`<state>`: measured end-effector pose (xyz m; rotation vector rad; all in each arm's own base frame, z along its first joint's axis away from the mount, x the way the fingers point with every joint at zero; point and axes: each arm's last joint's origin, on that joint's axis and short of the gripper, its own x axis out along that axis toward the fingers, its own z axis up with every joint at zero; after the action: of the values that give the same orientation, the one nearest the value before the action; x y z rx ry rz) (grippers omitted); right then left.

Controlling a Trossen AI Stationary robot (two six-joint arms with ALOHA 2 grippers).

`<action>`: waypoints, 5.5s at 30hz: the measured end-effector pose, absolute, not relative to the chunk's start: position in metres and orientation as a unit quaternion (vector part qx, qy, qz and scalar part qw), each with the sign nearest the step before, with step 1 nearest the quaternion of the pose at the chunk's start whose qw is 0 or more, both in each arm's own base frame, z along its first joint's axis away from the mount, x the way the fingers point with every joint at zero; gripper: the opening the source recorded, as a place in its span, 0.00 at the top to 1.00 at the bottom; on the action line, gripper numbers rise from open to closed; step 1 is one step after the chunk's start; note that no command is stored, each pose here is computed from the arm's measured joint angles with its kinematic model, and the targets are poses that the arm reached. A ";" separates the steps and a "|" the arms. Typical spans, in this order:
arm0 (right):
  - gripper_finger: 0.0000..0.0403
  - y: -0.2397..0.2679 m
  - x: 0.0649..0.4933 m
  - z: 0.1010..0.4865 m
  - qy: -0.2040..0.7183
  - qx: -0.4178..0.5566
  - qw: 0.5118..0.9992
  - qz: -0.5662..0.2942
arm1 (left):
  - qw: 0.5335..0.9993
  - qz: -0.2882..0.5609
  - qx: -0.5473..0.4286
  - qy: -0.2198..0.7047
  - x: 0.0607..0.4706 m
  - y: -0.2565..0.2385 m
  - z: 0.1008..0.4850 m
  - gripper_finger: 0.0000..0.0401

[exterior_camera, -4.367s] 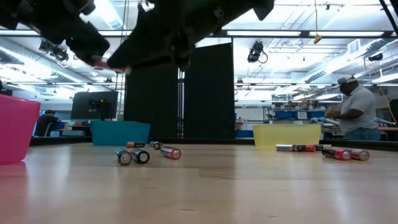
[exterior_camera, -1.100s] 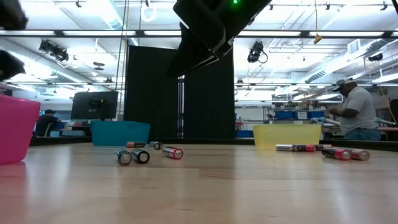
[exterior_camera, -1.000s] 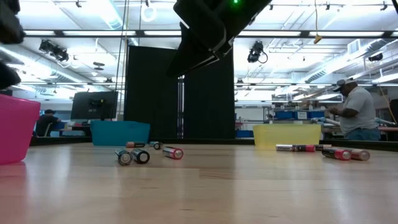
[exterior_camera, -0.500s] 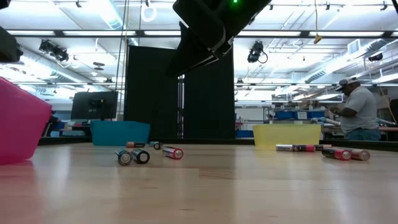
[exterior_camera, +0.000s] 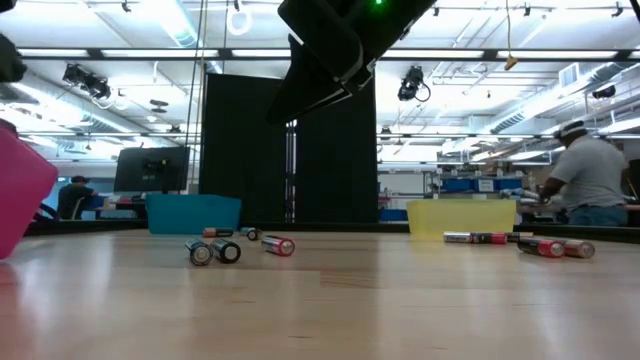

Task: Sort batteries
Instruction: Put the red battery into the yellow bin

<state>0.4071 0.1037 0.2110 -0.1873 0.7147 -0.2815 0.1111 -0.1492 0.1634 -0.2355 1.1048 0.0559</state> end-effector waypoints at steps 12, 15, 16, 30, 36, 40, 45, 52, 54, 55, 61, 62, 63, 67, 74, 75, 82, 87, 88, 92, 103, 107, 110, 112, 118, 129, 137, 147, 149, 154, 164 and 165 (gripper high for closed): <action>0.58 0.104 0.407 0.211 0.348 -0.092 0.923 -0.137 | 0.850 0.025 -0.083 0.519 0.112 -0.149 0.168 0.75; 0.58 0.104 0.407 0.211 0.349 -0.094 0.922 -0.136 | 0.856 0.017 -0.074 0.511 0.114 -0.152 0.174 0.75; 0.58 0.104 0.407 0.211 0.350 -0.097 0.922 -0.135 | 0.861 0.014 -0.074 0.502 0.116 -0.153 0.177 0.75; 0.96 0.113 0.393 0.200 0.395 -0.133 0.902 -0.116 | 0.918 -0.004 -0.045 0.394 0.157 -0.145 0.192 0.98; 0.98 0.102 0.384 0.176 0.387 -0.114 0.906 -0.129 | 0.946 -0.062 -0.036 0.315 0.181 -0.133 0.187 0.99; 0.99 0.094 0.372 0.166 0.357 -0.084 0.920 -0.137 | 0.961 -0.085 -0.028 0.262 0.195 -0.116 0.183 0.99; 0.99 0.085 0.345 0.160 0.296 -0.039 0.945 -0.133 | 0.978 -0.112 -0.035 0.172 0.207 -0.090 0.183 0.99; 0.99 0.070 0.294 0.152 0.210 0.012 0.969 -0.131 | 0.989 -0.096 -0.011 0.112 0.215 -0.059 0.184 0.99; 0.98 0.066 0.279 0.147 0.202 0.021 0.970 -0.132 | 0.991 -0.081 -0.003 0.108 0.217 -0.051 0.184 0.99; 0.98 0.064 0.273 0.145 0.201 0.028 0.970 -0.134 | 0.992 -0.073 0.002 0.105 0.218 -0.048 0.185 0.99; 0.94 0.049 0.258 0.143 0.190 0.059 0.967 -0.157 | 0.995 -0.063 0.003 0.074 0.224 -0.023 0.190 0.99; 0.93 0.045 0.258 0.145 0.189 0.058 0.967 -0.163 | 0.996 -0.066 0.001 0.062 0.226 -0.019 0.191 0.99; 0.92 0.041 0.258 0.147 0.188 0.057 0.966 -0.170 | 0.996 -0.069 0.000 0.055 0.227 -0.015 0.191 0.99; 0.92 0.021 0.258 0.159 0.178 0.060 0.961 -0.202 | 0.996 -0.074 -0.002 0.041 0.235 0.003 0.184 0.99; 0.94 -0.012 0.246 0.168 0.209 0.106 0.948 -0.214 | 0.996 -0.082 -0.013 0.043 0.247 0.026 0.162 0.99; 0.94 -0.014 0.245 0.168 0.215 0.107 0.946 -0.216 | 0.995 -0.086 -0.013 0.040 0.248 0.027 0.160 0.99; 0.91 -0.016 0.240 0.167 0.243 0.109 0.941 -0.208 | 0.995 -0.097 -0.008 0.017 0.254 0.029 0.149 0.99; 0.86 -0.015 0.238 0.169 0.246 0.131 0.941 -0.191 | 0.996 -0.094 -0.005 0.006 0.255 0.029 0.147 0.99; 0.84 -0.015 0.237 0.169 0.248 0.136 0.940 -0.189 | 0.996 -0.091 -0.004 0.002 0.255 0.029 0.148 0.99; 0.78 -0.013 0.236 0.169 0.254 0.143 0.938 -0.187 | 0.996 -0.087 -0.002 -0.004 0.256 0.030 0.149 0.99; 0.65 0.004 0.248 0.191 0.270 0.135 0.939 -0.166 | 0.997 -0.079 -0.014 -0.010 0.256 0.030 0.151 0.99; 0.65 0.006 0.251 0.209 0.324 0.106 0.919 -0.200 | 0.997 -0.079 -0.014 -0.010 0.256 0.030 0.151 0.99; 0.65 0.001 0.249 0.222 0.369 0.088 0.896 -0.230 | 0.997 -0.079 -0.014 -0.009 0.256 0.030 0.151 0.99; 0.65 -0.005 0.247 0.229 0.398 0.089 0.878 -0.249 | 0.997 -0.079 -0.013 -0.008 0.256 0.030 0.150 0.99; 0.65 -0.026 0.233 0.232 0.485 0.104 0.830 -0.255 | 0.997 -0.079 0.000 -0.009 0.256 0.031 0.150 0.99; 0.65 -0.039 0.215 0.201 0.542 0.145 0.790 -0.246 | 0.997 -0.079 0.000 -0.007 0.256 0.030 0.150 0.99; 0.65 -0.037 0.205 0.178 0.555 0.160 0.775 -0.257 | 0.997 -0.079 0.000 -0.007 0.256 0.030 0.150 0.99; 0.65 -0.035 0.199 0.158 0.547 0.168 0.783 -0.245 | 0.997 -0.079 -0.002 0.000 0.256 0.030 0.149 0.99; 0.65 -0.035 0.198 0.155 0.546 0.166 0.784 -0.244 | 0.997 -0.079 -0.002 0.000 0.256 0.030 0.149 0.99; 0.65 -0.036 0.196 0.149 0.537 0.167 0.789 -0.246 | 0.997 -0.079 -0.002 0.000 0.256 0.030 0.149 0.99; 0.65 -0.036 0.193 0.138 0.521 0.172 0.799 -0.246 | 0.997 -0.079 -0.002 0.000 0.256 0.030 0.149 0.99; 0.65 -0.036 0.193 0.137 0.519 0.173 0.800 -0.246 | 0.997 -0.079 -0.002 0.000 0.256 0.030 0.149 0.99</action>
<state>0.1928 -0.0357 0.1375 0.3700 1.1136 -0.5272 0.2557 0.0303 0.1486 -0.0037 0.0008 -0.1583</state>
